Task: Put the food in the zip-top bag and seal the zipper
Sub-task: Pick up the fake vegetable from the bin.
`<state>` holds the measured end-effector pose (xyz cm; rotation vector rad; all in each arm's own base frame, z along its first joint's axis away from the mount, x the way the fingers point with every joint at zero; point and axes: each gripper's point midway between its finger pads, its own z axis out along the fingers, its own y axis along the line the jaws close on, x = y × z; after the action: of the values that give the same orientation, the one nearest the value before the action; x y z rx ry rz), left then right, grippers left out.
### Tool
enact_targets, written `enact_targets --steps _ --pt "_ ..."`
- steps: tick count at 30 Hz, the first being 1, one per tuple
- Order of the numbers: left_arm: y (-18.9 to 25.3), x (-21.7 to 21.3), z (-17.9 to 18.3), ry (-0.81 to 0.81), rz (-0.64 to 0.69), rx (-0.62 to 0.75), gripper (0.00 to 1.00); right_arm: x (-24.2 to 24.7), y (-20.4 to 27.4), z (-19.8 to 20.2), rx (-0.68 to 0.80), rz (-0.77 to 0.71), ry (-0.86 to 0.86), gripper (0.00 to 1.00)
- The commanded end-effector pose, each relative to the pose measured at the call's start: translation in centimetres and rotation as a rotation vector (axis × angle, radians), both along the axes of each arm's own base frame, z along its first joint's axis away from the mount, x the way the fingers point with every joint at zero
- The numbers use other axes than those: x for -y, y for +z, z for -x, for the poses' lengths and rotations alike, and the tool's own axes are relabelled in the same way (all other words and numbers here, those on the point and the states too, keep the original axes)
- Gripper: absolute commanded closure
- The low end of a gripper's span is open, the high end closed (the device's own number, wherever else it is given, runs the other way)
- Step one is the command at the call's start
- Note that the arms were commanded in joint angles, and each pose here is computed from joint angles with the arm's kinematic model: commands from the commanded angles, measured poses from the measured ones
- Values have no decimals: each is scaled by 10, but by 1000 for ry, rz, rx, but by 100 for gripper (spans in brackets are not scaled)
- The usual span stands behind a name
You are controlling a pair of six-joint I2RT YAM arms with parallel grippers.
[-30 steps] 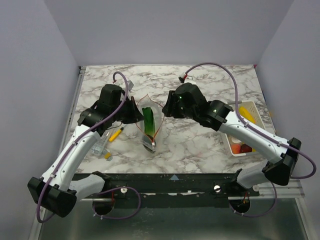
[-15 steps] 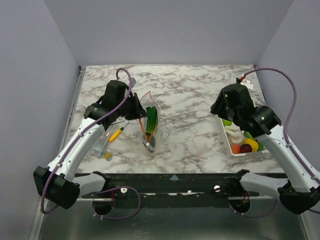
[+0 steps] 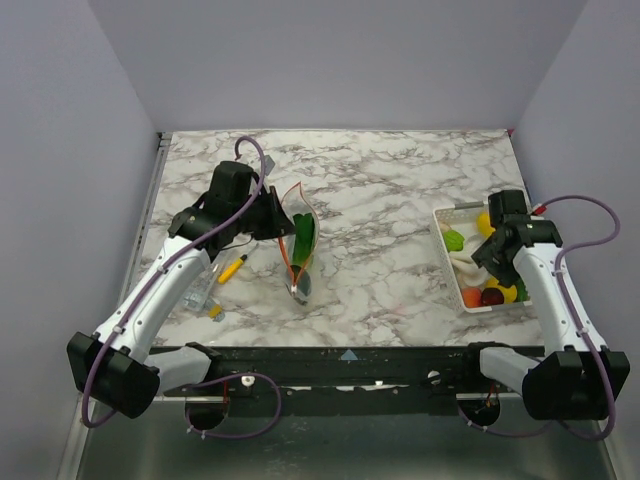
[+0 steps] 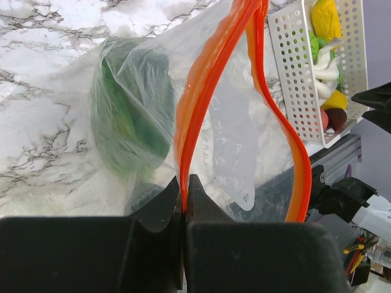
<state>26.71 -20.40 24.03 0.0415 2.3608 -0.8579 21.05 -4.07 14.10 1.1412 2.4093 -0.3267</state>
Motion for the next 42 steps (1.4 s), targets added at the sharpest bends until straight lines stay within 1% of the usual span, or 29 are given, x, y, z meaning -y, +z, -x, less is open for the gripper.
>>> enact_targets --steps 1,3,4,8,19,24,29,32,35,37,42 --pt "5 8 7 -68 37 23 100 11 -15 18 -69 5 -63 41" --pt "3 10 8 -75 41 10 100 13 -17 27 -104 19 -78 40" --pt "3 11 8 -81 46 7 100 15 -18 29 -111 27 -80 36" --pt "1 14 10 -99 55 -14 100 15 -23 26 -114 23 -70 36" --pt "-4 16 11 -110 55 -30 100 17 -57 25 -196 9 -102 41" --pt "-4 16 11 -114 55 -32 100 16 -70 19 -201 -10 -103 41" --pt "-5 15 10 -110 54 -32 100 17 -72 17 -209 -11 -112 46" --pt "-5 15 11 -115 59 -31 100 18 -71 18 -198 -1 -117 47" --pt "-4 16 11 -117 62 -29 100 19 -70 18 -189 -1 -123 54" --pt "-3 15 12 -117 62 -24 100 20 -68 17 -178 2 -128 65" --pt "-3 15 12 -118 63 -20 100 22 -54 19 -139 15 -151 77"
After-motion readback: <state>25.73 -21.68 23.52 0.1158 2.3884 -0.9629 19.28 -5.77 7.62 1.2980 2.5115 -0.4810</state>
